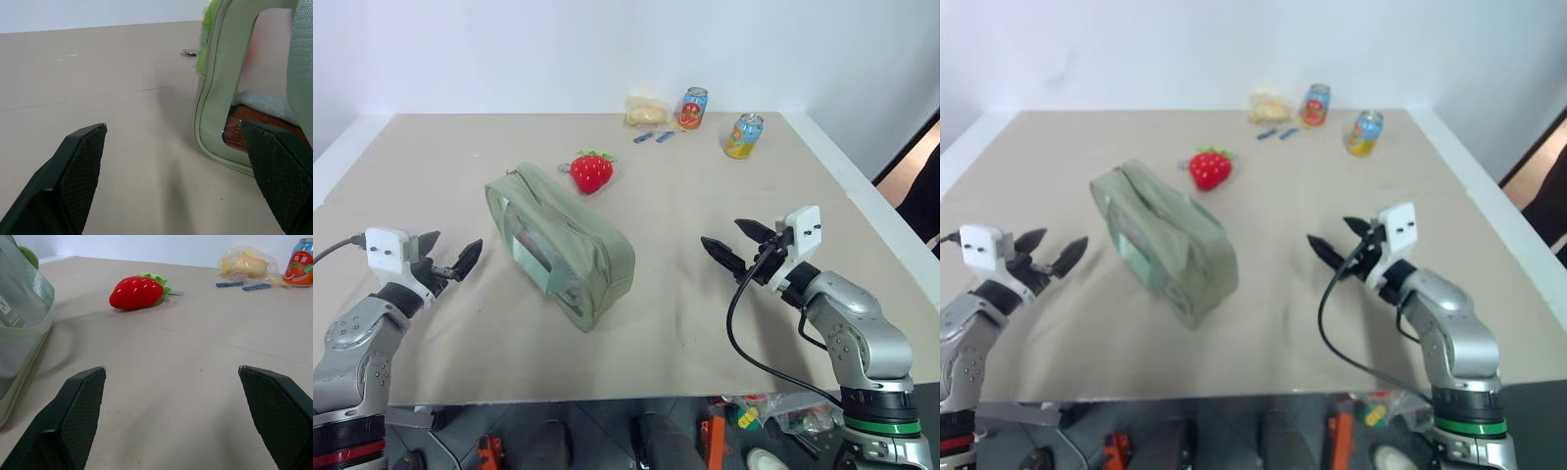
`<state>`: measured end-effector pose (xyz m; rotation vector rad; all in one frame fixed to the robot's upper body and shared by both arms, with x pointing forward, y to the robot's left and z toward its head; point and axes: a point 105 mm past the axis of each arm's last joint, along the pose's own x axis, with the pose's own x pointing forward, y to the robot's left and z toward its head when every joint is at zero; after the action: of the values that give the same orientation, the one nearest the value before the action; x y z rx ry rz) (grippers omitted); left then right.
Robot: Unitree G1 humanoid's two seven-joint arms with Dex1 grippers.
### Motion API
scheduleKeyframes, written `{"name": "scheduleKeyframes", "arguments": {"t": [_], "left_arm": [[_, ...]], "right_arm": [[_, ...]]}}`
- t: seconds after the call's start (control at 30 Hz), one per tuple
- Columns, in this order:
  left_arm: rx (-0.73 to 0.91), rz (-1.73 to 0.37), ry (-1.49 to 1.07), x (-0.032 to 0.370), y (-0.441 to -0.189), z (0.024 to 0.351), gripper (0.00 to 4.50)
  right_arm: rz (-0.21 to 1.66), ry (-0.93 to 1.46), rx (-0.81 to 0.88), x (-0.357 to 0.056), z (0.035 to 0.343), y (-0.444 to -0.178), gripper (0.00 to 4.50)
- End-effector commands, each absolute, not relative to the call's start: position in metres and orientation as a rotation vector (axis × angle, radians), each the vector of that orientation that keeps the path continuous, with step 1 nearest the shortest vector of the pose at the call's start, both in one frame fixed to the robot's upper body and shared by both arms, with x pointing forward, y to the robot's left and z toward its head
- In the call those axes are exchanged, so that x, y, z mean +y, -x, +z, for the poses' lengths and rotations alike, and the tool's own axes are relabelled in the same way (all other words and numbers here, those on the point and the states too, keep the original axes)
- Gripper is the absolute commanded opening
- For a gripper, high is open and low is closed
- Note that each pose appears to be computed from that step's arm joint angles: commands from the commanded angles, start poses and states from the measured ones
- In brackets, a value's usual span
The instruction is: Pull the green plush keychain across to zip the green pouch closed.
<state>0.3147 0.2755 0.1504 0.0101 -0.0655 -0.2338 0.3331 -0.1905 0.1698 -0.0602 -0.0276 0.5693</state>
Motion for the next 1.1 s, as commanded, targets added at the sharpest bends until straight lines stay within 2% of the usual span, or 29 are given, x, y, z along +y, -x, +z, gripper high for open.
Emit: {"name": "scheduleKeyframes", "arguments": {"t": [0.03, 0.43, 0.63, 0.7, 0.8, 0.97, 1.1], "left_arm": [[-0.108, -0.238, -0.039, 0.275, -0.312, 0.164, 4.47], [-0.173, -0.362, -0.016, 0.258, -0.306, 0.184, 4.47], [-0.236, -0.703, -0.006, 0.226, -0.278, 0.235, 4.47], [-0.207, -0.886, -0.048, 0.2, -0.257, 0.248, 4.47], [-0.141, -1.015, -0.051, 0.187, -0.236, 0.253, 4.47], [-0.008, -1.159, -0.084, 0.167, -0.208, 0.237, 4.47], [0.019, -1.171, -0.089, 0.167, -0.207, 0.229, 4.47]], "right_arm": [[0.567, 0.083, -0.092, -0.194, 0.184, -0.335, 4.5], [0.597, 0.086, -0.104, -0.193, 0.18, -0.335, 4.5], [0.609, 0.073, -0.105, -0.192, 0.187, -0.336, 4.5], [0.625, 0.058, -0.108, -0.188, 0.193, -0.336, 4.5], [0.672, 0.043, -0.126, -0.177, 0.208, -0.336, 4.5], [0.97, 0.016, -0.131, -0.114, 0.246, -0.313, 4.5], [1.189, 0.054, -0.054, -0.064, 0.241, -0.282, 4.5]]}}
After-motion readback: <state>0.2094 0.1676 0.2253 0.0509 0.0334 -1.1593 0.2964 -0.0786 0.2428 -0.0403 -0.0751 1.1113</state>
